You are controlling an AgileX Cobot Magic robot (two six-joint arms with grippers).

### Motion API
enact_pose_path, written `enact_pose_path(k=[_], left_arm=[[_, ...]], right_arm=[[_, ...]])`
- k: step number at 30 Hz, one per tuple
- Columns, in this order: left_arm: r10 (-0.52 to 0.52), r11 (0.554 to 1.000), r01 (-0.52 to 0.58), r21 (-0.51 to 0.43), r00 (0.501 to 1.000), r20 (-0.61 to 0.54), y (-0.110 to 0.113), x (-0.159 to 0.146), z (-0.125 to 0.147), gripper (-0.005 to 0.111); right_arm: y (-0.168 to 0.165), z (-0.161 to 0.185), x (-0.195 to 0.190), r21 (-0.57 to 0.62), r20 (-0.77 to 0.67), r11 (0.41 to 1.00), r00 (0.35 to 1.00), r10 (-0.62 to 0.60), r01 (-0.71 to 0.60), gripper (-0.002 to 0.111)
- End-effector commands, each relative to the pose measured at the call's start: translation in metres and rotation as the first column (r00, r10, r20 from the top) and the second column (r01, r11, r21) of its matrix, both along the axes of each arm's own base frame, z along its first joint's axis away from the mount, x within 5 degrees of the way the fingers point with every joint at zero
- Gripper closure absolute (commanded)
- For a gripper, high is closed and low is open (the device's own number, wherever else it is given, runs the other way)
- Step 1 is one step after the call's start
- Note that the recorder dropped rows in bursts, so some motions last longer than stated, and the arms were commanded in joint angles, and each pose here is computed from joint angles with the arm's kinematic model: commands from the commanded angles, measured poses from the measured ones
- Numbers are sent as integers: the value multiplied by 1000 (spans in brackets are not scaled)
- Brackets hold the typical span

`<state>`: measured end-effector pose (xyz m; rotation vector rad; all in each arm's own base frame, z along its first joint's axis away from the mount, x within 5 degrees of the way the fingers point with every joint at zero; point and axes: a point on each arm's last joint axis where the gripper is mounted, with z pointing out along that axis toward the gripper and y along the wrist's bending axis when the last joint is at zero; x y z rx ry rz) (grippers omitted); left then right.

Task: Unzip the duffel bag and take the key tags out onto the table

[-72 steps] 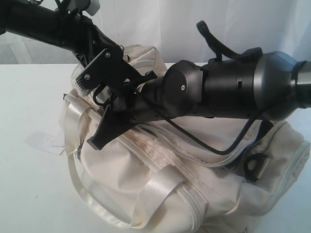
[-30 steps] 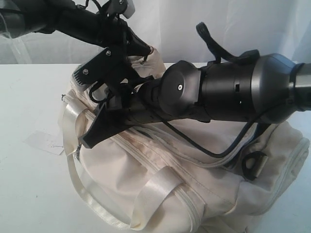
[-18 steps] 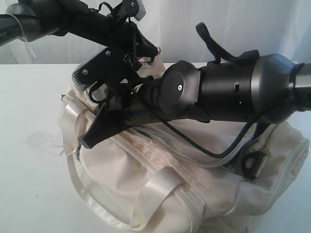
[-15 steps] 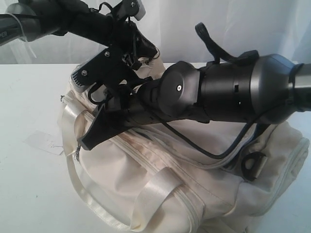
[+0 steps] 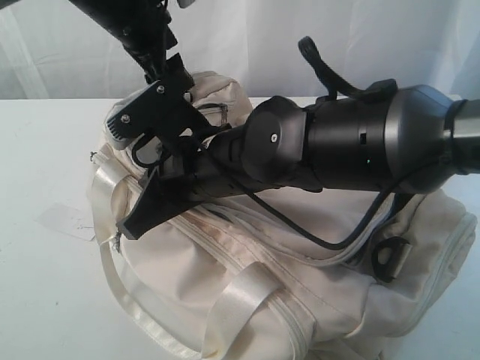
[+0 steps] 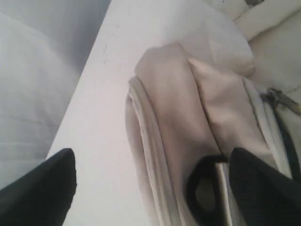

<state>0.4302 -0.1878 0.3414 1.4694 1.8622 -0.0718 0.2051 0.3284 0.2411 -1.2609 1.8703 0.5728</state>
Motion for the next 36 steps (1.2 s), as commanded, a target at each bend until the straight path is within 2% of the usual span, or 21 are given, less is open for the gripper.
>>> enact_pose_path(k=[1,2,4,5,6,8,10,12,14,17,18,20,23,25,29,31,34,36], left_arm=[[225,973,-221,72,972,-63,27,-26,35,40],[283,955,-276,110,958,-53,34,-30,41,49],[414,902,-400,161,908,-61,55,-42,55,79],[451,885,-432,172,888,-89,62,-48,59,95],[480,872,-458,174,869,-117,70,-53,63,107],[494,868,-469,164,849,-187,84,-68,75,106],[473,880,-468,75,855,-215,92,-82,93,107],[421,900,-436,-18,878,-228,97,-99,112,107],[395,905,-420,-64,888,-237,101,-117,122,107],[379,913,-403,-67,896,-230,106,-147,127,107],[378,913,-403,-62,894,-240,108,-157,126,107],[377,915,-401,-47,890,-257,113,-178,120,107],[391,908,-417,-39,877,-279,118,-200,94,107],[405,900,-434,-50,873,-273,121,-214,75,107],[427,877,-470,-99,858,-286,126,-243,26,107],[447,862,-489,-133,857,-256,129,-252,7,107],[472,829,-525,-193,842,-262,130,-260,-21,107],[472,812,-535,-233,837,-279,129,-264,-26,107]], right_arm=[[3,0,-11,-12,-48,999,998,39,-40,108],[3,0,-11,-14,-50,999,998,43,-43,108],[3,0,-12,-15,-52,999,998,44,-45,108],[2,2,-12,-12,-51,999,998,45,-46,108],[2,2,-12,-12,-49,999,998,46,-47,108],[1,7,-13,-4,-45,999,998,49,-50,107],[-2,15,-15,13,-35,999,998,52,-51,101],[-5,25,-17,33,-21,998,998,53,-52,90],[-9,35,-19,53,-8,997,999,54,-54,77],[-14,49,-22,84,13,995,998,56,-57,53],[-16,54,-24,92,17,994,998,59,-61,48],[-22,64,-29,104,19,992,997,74,-76,45],[-37,79,-37,86,1,989,993,120,-120,45],[-53,88,-34,75,-47,995,997,64,-60,45],[-89,94,-28,-112,-29,992,997,-66,62,45],[-99,92,-31,-209,-33,976,997,-69,60,45],[-105,89,-36,-270,-72,962,995,-66,44,45],[-104,85,-36,-281,-111,958,989,-101,66,45]])
